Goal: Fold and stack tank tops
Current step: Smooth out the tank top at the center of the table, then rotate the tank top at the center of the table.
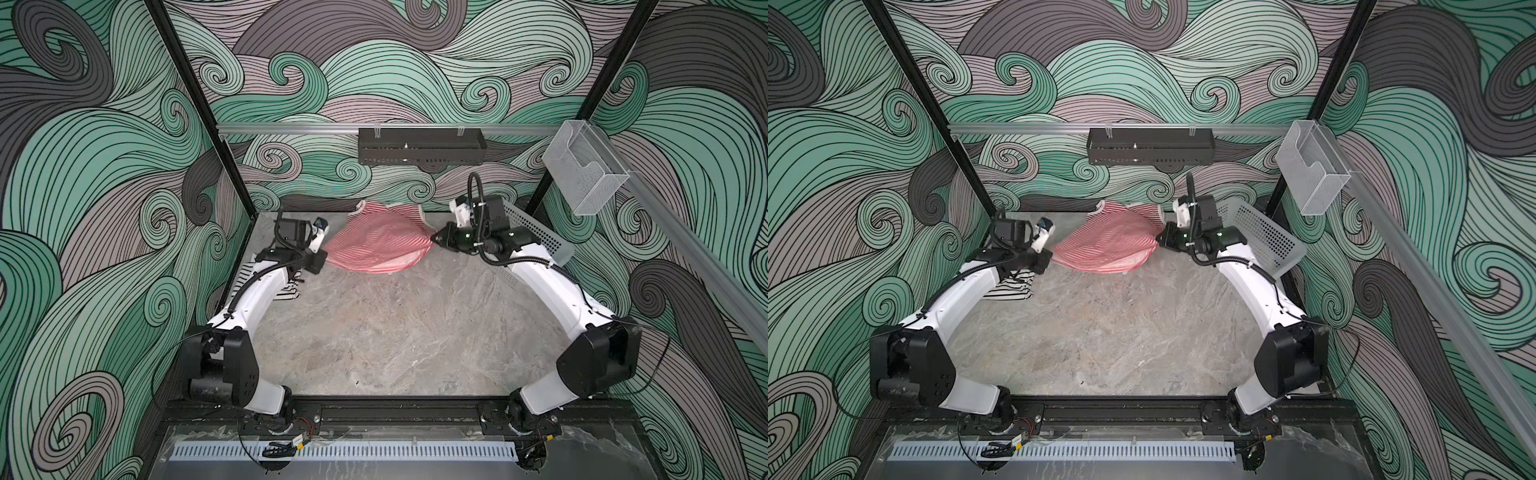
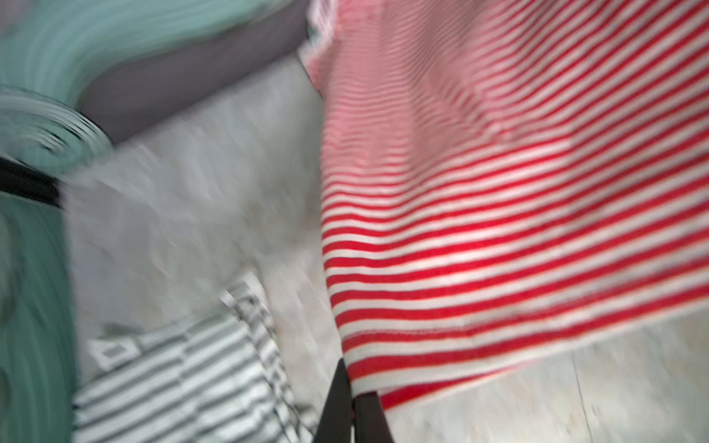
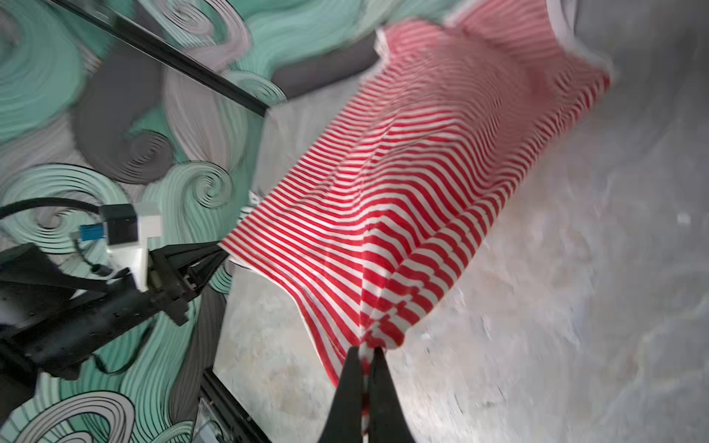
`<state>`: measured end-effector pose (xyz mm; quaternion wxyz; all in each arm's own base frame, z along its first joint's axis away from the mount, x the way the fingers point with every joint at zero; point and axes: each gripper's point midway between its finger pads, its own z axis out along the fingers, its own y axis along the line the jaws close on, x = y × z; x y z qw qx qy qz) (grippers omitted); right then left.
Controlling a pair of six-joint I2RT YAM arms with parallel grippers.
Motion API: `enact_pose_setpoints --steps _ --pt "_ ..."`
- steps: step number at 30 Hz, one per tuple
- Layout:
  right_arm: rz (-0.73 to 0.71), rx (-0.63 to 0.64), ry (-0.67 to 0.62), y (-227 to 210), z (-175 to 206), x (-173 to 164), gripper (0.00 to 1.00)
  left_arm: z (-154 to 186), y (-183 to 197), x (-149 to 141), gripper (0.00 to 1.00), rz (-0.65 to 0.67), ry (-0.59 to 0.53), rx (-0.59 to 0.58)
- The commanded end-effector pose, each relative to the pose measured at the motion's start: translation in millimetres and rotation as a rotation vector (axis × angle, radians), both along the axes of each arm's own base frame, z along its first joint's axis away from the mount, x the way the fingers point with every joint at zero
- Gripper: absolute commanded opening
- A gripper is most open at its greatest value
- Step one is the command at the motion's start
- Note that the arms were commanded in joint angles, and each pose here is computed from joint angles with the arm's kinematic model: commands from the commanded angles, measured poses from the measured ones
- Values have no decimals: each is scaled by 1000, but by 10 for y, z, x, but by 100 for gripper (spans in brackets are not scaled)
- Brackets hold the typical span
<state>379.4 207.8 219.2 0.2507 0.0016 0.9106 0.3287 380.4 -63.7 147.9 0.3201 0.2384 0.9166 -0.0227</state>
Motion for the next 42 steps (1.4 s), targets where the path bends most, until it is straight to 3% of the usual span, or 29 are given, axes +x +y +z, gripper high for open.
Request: enact_pose_setpoints --steps 1,7,12,15,25,27,29,32,37,42 --pt "-16 8 24 -46 -186 -216 0 103 -220 -337 0 -156 7 -58" --pt "-29 -92 203 -262 -967 -648 0 -639 -334 -884 0 -251 268 -35" --pt "-25 -120 279 -357 -1220 -937 0 -1047 -307 -1237 0 -319 512 100" --pt "-32 -141 307 -425 -1314 -1073 0 -1209 -291 -1401 0 -373 579 165" --pt "-31 -161 392 -552 -1518 -1487 1 -1138 -253 -1621 0 -465 610 245" --pt "-22 -163 415 -556 -1539 -1549 21 -1108 -234 -1689 13 -485 638 252" --pt "-20 -169 416 -566 -1503 -1568 40 -1064 -202 -1740 18 -508 664 268" --pt "-36 -187 378 -593 -1357 -1510 48 -961 -143 -1766 22 -544 675 302" --pt "-50 -178 324 -491 -1154 -1351 45 -709 -136 -1581 22 -566 628 312" --pt "-24 -181 359 -153 -1368 -1271 23 -551 -228 -997 23 -522 516 280"
